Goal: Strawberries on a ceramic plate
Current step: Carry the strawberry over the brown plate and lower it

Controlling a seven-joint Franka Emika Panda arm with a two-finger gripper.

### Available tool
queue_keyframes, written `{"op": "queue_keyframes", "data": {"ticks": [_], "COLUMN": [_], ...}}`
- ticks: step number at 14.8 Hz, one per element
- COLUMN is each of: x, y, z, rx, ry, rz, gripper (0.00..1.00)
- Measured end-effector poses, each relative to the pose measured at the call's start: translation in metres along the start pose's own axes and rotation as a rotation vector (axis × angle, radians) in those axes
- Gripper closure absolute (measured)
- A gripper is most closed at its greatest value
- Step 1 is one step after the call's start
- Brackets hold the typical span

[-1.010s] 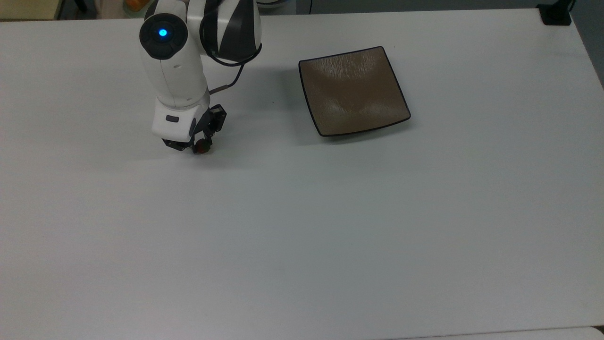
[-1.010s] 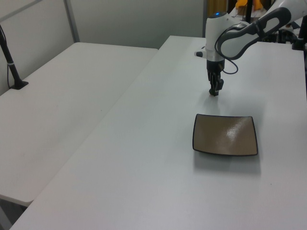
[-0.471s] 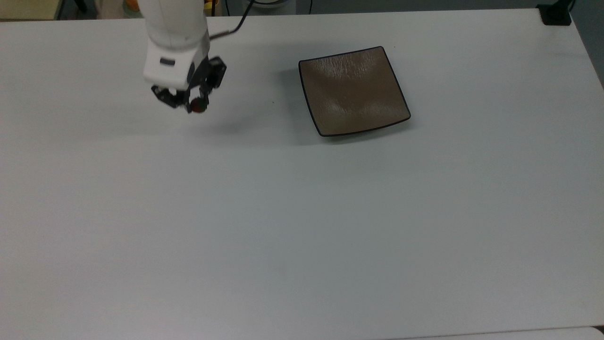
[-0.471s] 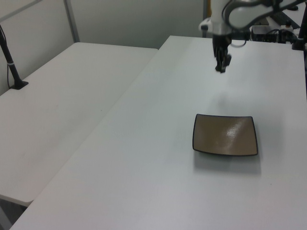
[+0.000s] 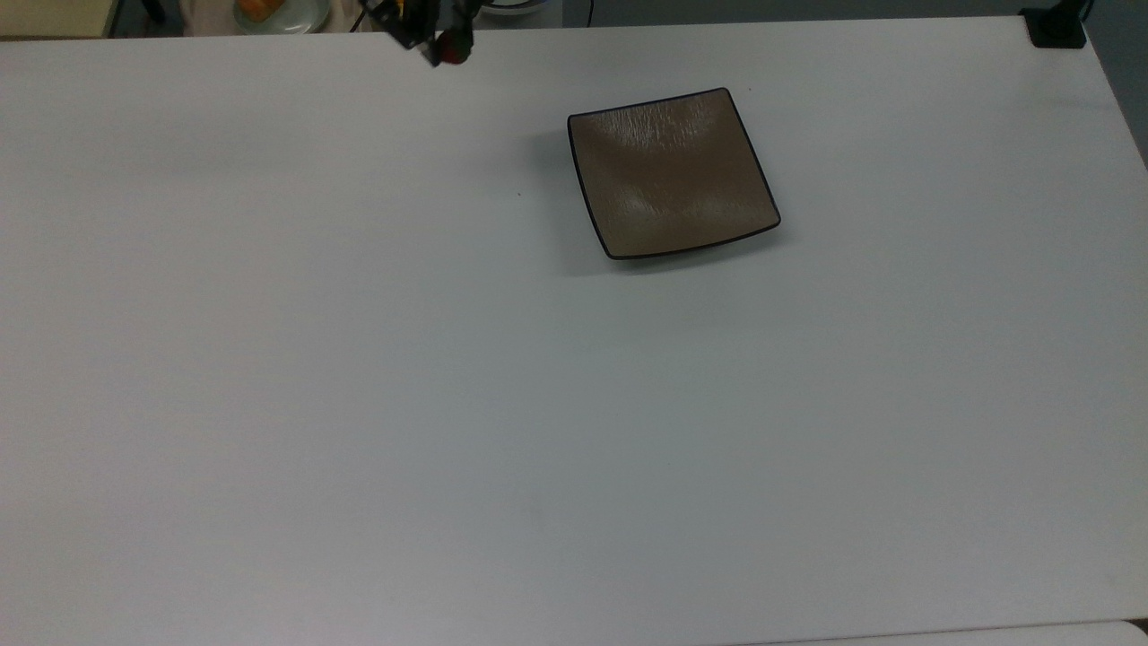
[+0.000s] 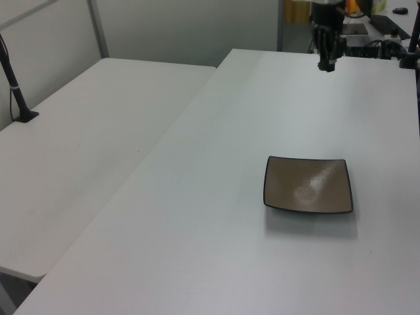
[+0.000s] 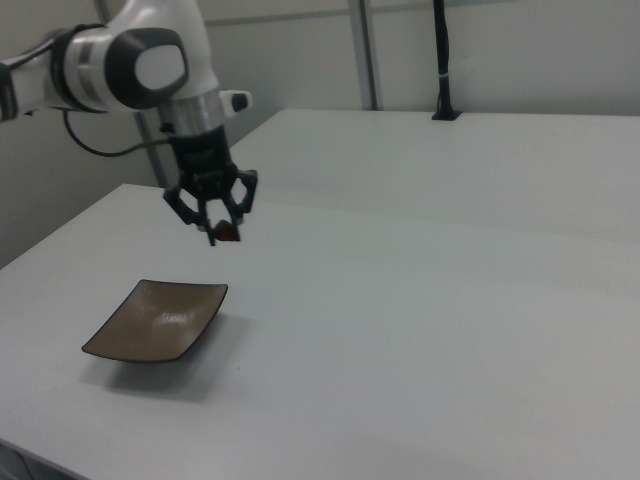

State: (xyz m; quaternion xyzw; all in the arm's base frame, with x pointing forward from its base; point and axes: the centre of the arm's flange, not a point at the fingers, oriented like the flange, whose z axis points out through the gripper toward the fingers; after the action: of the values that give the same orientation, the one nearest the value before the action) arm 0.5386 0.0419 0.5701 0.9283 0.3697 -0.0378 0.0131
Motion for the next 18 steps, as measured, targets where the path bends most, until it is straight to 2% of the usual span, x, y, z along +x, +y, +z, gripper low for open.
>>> {"op": "queue_keyframes", "data": {"ticks": [10,18], "x": [0.074,0.137], "y": [-0.131,-0.167], "z": [0.007,0.084], "rx": [0.003,0.017], "ry": [-0.045,-0.074], "rz": [0.041,0.184], "gripper": [0.64,0.64]}}
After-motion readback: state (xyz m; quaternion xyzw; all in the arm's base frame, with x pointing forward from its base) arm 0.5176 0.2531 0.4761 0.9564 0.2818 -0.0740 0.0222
